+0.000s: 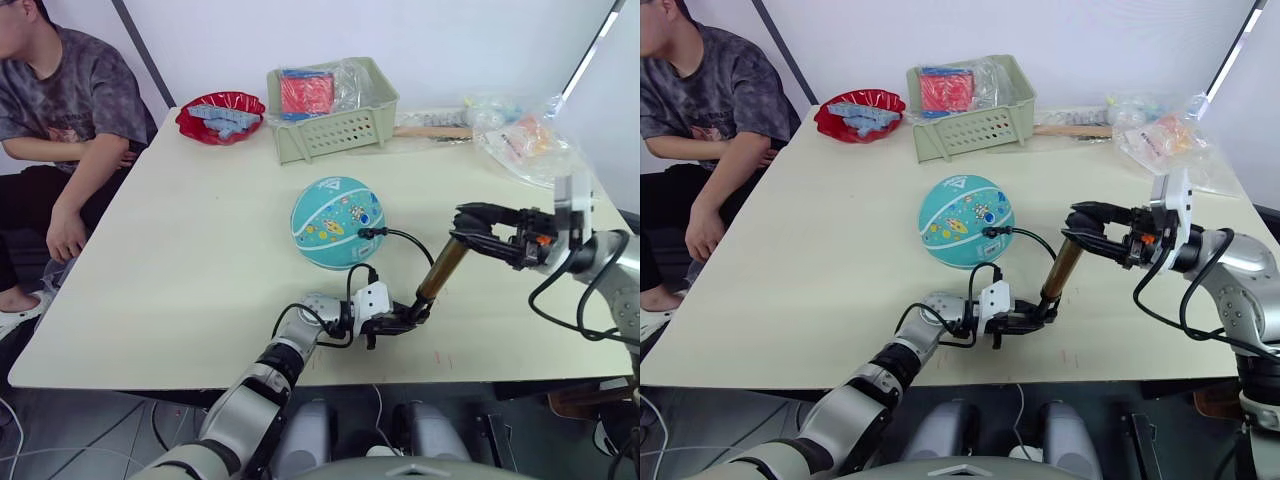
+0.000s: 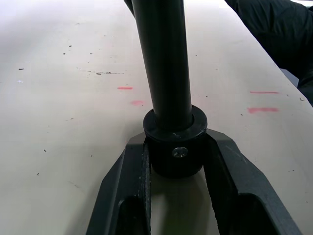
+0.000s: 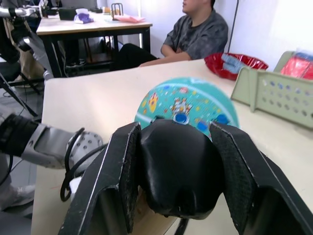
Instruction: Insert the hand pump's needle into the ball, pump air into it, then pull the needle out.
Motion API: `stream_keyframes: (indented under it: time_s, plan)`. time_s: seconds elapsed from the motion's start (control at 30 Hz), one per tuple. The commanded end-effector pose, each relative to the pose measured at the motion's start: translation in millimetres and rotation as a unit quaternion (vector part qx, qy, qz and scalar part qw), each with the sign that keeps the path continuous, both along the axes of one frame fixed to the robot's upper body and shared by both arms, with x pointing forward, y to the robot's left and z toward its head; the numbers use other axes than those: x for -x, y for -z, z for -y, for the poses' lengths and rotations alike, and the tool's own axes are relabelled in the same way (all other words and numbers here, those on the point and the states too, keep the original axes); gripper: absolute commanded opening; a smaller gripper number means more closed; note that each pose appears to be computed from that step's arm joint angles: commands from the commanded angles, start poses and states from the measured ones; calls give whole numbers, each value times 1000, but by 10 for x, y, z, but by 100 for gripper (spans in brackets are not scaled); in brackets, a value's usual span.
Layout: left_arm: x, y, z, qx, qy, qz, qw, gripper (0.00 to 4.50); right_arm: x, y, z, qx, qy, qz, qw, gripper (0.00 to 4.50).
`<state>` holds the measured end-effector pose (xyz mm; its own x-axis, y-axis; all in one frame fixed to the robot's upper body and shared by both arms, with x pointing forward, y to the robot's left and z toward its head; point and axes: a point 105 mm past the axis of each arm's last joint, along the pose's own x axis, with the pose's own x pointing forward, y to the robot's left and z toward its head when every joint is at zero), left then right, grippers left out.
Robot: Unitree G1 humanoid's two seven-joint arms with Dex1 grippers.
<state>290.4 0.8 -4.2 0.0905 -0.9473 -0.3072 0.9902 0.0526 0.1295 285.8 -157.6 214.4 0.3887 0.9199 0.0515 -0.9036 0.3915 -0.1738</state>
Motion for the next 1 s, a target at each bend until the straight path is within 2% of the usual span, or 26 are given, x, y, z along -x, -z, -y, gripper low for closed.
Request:
stream_keyframes:
  time_s: [0.03, 0.2, 0.37, 0.77, 0.8, 0.83, 0.93, 1.0]
  plan:
    - [159, 380, -199, -66, -6, -56, 996, 107, 7, -472, 181, -25, 35, 72, 997, 174]
    - [171, 387, -201, -66, -4, -55, 996, 107, 93, -731, 210, -40, 30, 89, 995, 174]
    - [189, 392, -187, -66, -1, -55, 996, 107, 148, -790, 169, -48, 20, 82, 995, 169]
    - [186, 388, -165, -65, -1, -55, 996, 107, 202, -73, -47, -29, -12, -25, 999, 169]
    - [208, 267, -96, -7, 5, -47, 999, 107, 217, 0, -76, -29, -17, -36, 999, 169]
    - [233, 234, -94, 19, 5, -39, 999, 107, 231, 58, -101, -31, -22, -45, 998, 169]
    - [187, 326, -143, -41, 2, -50, 998, 107, 267, 195, -146, -25, -31, -64, 997, 169]
    - [182, 364, -132, -58, 0, -55, 997, 107, 278, 258, -167, -31, -33, -76, 996, 169]
